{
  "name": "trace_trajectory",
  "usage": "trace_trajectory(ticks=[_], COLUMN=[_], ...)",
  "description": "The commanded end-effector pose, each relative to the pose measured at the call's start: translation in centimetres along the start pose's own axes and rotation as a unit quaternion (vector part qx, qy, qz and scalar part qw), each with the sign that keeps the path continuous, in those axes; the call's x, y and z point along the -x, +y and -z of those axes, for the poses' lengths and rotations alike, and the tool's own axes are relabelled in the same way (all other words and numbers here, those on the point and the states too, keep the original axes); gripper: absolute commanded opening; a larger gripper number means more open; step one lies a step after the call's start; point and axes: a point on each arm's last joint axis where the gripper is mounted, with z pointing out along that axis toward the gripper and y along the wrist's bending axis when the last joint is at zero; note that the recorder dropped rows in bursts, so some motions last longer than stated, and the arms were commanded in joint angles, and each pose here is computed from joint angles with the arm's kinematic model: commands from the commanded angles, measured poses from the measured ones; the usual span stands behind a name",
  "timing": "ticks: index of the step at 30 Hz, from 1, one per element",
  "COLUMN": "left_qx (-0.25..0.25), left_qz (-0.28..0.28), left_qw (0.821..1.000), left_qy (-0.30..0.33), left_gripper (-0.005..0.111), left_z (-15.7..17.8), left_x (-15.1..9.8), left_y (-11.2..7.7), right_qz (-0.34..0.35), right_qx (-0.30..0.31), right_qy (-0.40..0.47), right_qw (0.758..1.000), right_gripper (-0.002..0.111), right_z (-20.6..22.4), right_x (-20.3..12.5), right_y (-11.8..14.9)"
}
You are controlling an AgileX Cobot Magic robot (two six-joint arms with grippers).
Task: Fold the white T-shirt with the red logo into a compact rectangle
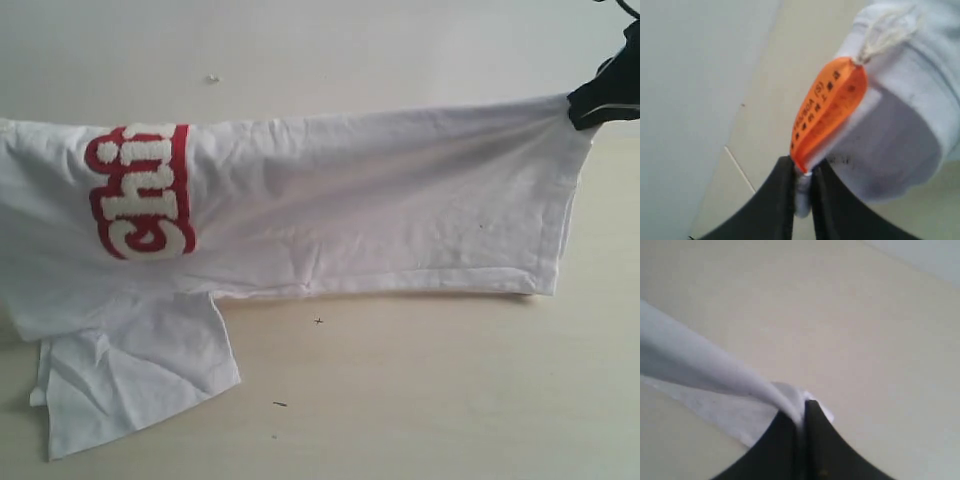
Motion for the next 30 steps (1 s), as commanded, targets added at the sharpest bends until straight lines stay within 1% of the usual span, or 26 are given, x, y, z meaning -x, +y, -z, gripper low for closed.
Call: trace_trajectory(ticks=[1,3,6,11,14,17,20,21,23,25,26,28,30], left_qx=[0.084,0.100,0.110,0.101,0.089,0.074,0.025,0.000,-0.056,-0.119,-0.141,-0.171,-0.184], left_qz=[0.004,0.003,0.003,-0.004,0.017,0.051,0.096,0.114,0.133,0.152,0.158,0.183,0.219], left_qw=[0.996,0.994,0.992,0.993,0.995,0.995,0.995,0.993,0.989,0.980,0.976,0.967,0.958], left_qy=[-0.043,-0.052,-0.059,-0.055,-0.051,-0.047,-0.019,-0.005,0.022,0.045,0.051,0.043,0.014], left_gripper=[0.000,0.000,0.000,0.000,0.000,0.000,0.000,0.000,0.000,0.000,0.000,0.000,0.000], left_z=[-2.8,-4.4,-7.0,-10.1,-10.9,-10.9,-10.5,-10.2,-9.6,-8.7,-8.3,-6.9,-5.4], left_x=[0.7,0.8,0.8,0.4,0.2,0.2,0.2,0.2,0.4,0.7,0.8,1.5,2.3], left_y=[1.5,1.6,1.4,0.5,0.1,-0.1,0.1,0.1,0.2,0.1,0.1,0.4,0.7], right_qz=[0.038,0.045,0.056,0.051,0.053,0.046,0.032,0.024,0.005,-0.016,-0.019,-0.020,-0.020], right_qx=[-0.042,-0.053,-0.068,-0.075,-0.059,-0.034,0.003,0.017,0.035,0.050,0.059,0.077,0.088], right_qy=[-0.022,-0.023,-0.024,-0.012,0.005,0.016,0.021,0.024,0.031,0.040,0.046,0.059,0.068], right_qw=[0.998,0.997,0.996,0.996,0.997,0.998,0.999,0.999,0.999,0.998,0.997,0.995,0.994], right_gripper=[0.000,0.000,0.000,0.000,0.000,0.000,0.000,0.000,0.000,0.000,0.000,0.000,0.000], right_z=[-2.4,-3.8,-5.9,-8.8,-10.1,-10.1,-9.4,-9.0,-8.2,-7.3,-6.8,-5.7,-4.4], right_x=[0.4,0.2,-0.1,-1.0,-1.3,-0.7,0.3,0.6,1.1,1.3,1.3,1.3,1.3], right_y=[-1.5,-2.1,-2.9,-3.8,-3.9,-3.9,-3.5,-3.3,-3.0,-2.6,-2.3,-1.7,-1.2])
